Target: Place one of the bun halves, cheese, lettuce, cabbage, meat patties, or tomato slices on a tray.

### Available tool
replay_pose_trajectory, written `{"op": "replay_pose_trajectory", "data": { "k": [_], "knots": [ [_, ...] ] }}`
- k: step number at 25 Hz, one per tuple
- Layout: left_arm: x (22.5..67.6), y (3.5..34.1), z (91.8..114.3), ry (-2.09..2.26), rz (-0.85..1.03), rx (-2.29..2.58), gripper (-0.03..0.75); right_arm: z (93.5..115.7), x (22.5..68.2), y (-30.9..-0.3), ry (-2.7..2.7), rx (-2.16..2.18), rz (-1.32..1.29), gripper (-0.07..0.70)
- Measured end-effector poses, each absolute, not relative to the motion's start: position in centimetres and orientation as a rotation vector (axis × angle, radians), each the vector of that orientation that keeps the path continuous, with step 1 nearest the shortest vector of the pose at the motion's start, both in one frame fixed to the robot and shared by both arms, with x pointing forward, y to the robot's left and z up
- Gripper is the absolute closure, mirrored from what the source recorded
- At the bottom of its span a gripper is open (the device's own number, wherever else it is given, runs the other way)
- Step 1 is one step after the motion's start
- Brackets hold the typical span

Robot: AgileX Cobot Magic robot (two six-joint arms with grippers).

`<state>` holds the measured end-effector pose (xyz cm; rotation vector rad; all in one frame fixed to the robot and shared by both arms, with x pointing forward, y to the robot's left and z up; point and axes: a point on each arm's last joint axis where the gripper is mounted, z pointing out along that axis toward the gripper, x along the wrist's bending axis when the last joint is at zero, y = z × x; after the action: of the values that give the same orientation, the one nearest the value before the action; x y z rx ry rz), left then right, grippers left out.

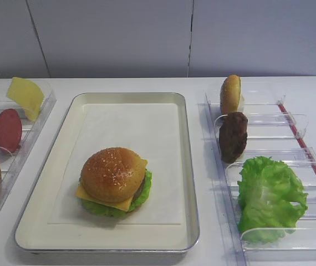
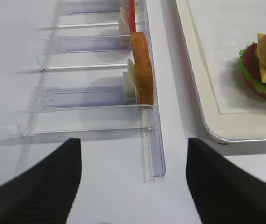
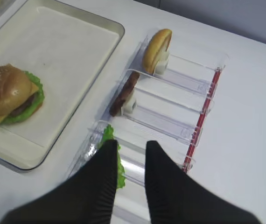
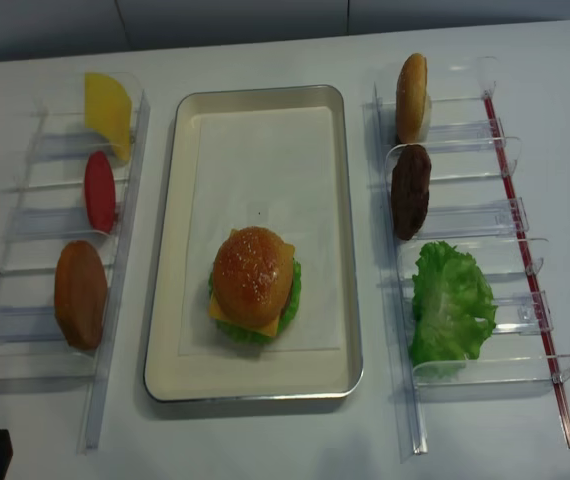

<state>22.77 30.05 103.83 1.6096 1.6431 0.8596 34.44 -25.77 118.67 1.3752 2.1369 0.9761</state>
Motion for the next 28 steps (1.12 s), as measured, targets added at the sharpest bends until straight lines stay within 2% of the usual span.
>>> {"op": "replay_pose_trajectory", "data": {
  "k": [8, 18, 23, 28],
  "knots": [
    [22.8, 30.1, 103.8, 1.643, 0.86, 1.61, 0.259, 113.3, 29.7, -27.1, 2.099, 1.383, 0.973, 0.465],
    [22.8, 30.1, 103.8, 1.643, 0.86, 1.61, 0.26, 109.4, 24.1, -30.4, 1.758, 1.451, 0.97, 0.494],
    [22.8, 30.1, 103.8, 1.643, 0.86, 1.61, 0.26, 107.5, 22.6, -30.7, 1.674, 1.385, 1.055, 0.505],
    [22.8, 30.1, 103.8, 1.643, 0.86, 1.61, 0.26, 105.0, 23.1, -30.5, 1.722, 1.421, 1.02, 0.519]
  ]
}}
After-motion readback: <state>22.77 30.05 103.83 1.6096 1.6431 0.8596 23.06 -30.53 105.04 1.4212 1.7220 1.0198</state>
